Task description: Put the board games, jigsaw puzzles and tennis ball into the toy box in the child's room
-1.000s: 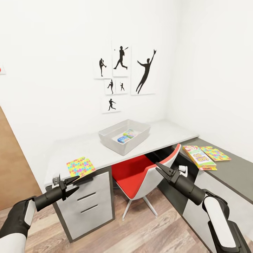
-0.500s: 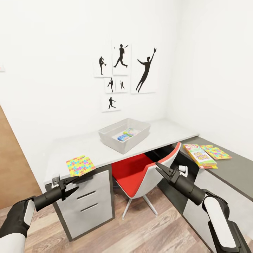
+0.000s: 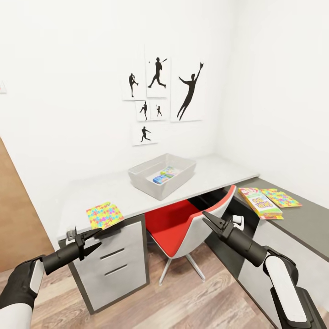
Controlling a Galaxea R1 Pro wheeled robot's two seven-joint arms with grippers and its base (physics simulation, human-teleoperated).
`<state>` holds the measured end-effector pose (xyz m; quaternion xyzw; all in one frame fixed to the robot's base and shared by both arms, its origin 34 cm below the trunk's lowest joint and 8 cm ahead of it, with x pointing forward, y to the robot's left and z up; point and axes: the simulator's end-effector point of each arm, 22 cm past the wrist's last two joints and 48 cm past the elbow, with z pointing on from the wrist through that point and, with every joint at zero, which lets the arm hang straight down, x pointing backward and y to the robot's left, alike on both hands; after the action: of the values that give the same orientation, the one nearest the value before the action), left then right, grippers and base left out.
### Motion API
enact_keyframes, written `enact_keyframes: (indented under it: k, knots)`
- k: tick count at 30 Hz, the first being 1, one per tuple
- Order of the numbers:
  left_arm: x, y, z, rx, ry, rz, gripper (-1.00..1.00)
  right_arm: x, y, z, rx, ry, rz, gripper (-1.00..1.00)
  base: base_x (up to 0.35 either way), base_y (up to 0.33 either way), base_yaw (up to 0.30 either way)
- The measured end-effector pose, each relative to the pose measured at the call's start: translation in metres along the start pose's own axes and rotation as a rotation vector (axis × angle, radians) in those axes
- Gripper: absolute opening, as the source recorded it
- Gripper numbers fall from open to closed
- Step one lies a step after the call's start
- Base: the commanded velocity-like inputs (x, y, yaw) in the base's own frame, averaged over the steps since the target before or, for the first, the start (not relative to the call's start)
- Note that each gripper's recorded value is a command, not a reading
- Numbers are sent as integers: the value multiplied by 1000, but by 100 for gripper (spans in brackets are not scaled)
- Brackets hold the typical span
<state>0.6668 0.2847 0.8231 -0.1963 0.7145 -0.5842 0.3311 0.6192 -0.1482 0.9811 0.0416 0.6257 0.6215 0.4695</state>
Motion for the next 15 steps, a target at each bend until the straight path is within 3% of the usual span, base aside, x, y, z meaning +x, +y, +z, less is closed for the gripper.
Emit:
enact_keyframes:
  k: [15]
  knots:
    - [-2, 0, -2, 1, -8, -3, 100, 0, 1, 0, -6, 0, 0, 100, 37, 29, 0]
